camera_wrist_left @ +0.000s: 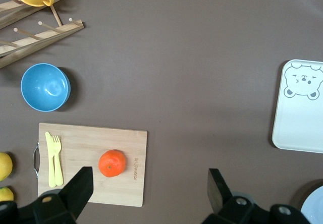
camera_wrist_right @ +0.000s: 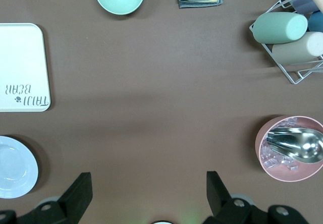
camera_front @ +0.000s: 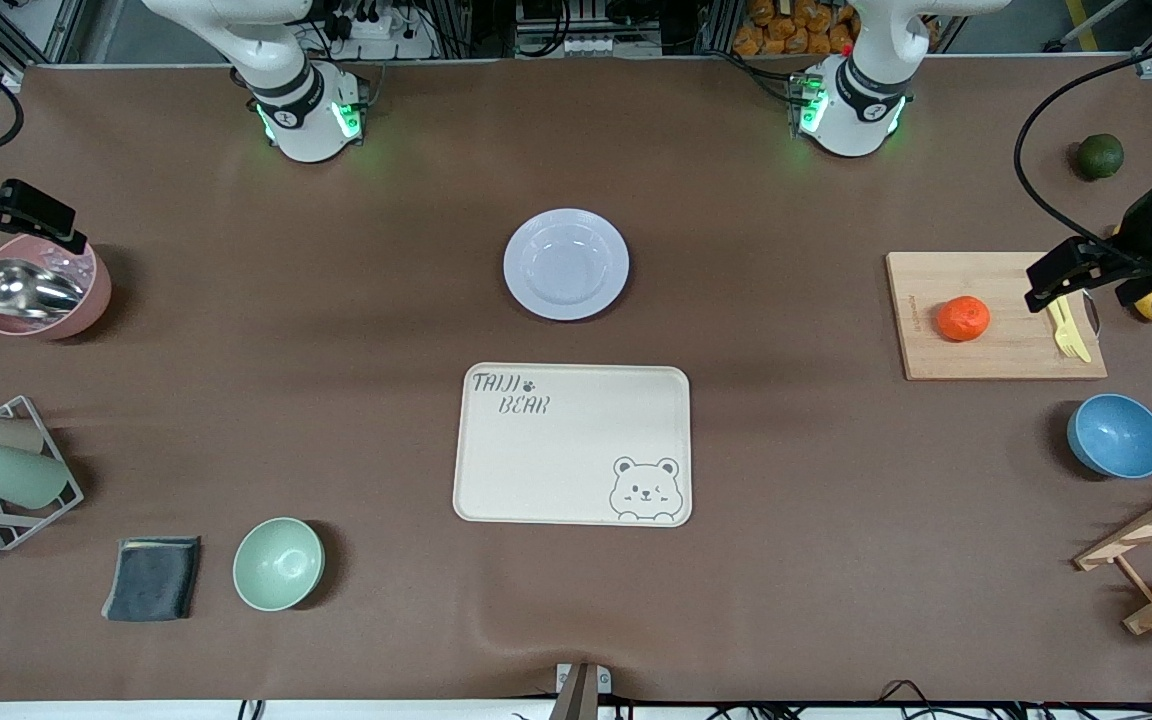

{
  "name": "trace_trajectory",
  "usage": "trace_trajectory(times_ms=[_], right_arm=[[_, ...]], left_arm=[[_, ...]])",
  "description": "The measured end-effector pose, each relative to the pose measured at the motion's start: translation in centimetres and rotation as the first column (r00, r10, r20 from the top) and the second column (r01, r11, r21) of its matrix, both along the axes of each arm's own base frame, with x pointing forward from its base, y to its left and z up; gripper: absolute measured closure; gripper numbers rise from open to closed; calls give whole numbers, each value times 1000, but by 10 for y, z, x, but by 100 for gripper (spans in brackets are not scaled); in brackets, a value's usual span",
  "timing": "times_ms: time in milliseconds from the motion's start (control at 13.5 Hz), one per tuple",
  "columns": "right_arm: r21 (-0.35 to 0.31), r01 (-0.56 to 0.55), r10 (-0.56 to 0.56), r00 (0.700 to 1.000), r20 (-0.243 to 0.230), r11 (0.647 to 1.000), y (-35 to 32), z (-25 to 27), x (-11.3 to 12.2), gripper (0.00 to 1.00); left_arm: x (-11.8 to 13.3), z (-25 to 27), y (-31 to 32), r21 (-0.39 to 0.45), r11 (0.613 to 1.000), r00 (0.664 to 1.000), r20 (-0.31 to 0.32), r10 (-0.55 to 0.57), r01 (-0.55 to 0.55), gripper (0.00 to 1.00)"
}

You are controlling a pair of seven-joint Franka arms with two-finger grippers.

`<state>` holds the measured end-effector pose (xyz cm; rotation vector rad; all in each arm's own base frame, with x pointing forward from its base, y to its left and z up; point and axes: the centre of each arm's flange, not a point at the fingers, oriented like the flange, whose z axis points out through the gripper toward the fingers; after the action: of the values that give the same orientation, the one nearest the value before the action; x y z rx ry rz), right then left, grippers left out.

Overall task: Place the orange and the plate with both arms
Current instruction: 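Move the left gripper over the orange on the cutting board, then lower the left gripper and close it around the orange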

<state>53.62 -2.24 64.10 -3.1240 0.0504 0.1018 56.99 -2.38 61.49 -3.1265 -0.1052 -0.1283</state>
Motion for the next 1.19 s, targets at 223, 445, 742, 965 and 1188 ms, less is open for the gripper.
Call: trace_trajectory(times_ms=[223,445,742,965,1188], right_arm=[[0,-1,1,1000,-3,1000,0,-1,0,0],[0,-2,2,1000,-6,1000,1,-3,0,0],[0,-2,2,1000,-9,1000,1,-4,0,0],[0,-2,2,1000,-9,1000,1,-4,0,0],[2,-3,3,1000,-6,1000,2,-3,1,0]], left_arm=[[1,-2,5,2,1000,1000,-6,8,-8,0],[10,-21,29,9,1000,999,-52,12,-12,0],[23,-103,75,11,999,975,-217,49,-48,0],[25,-175,94,11,998,971,-231,66,-65,0],[14,-230,95,10,998,974,-219,66,-65,0]])
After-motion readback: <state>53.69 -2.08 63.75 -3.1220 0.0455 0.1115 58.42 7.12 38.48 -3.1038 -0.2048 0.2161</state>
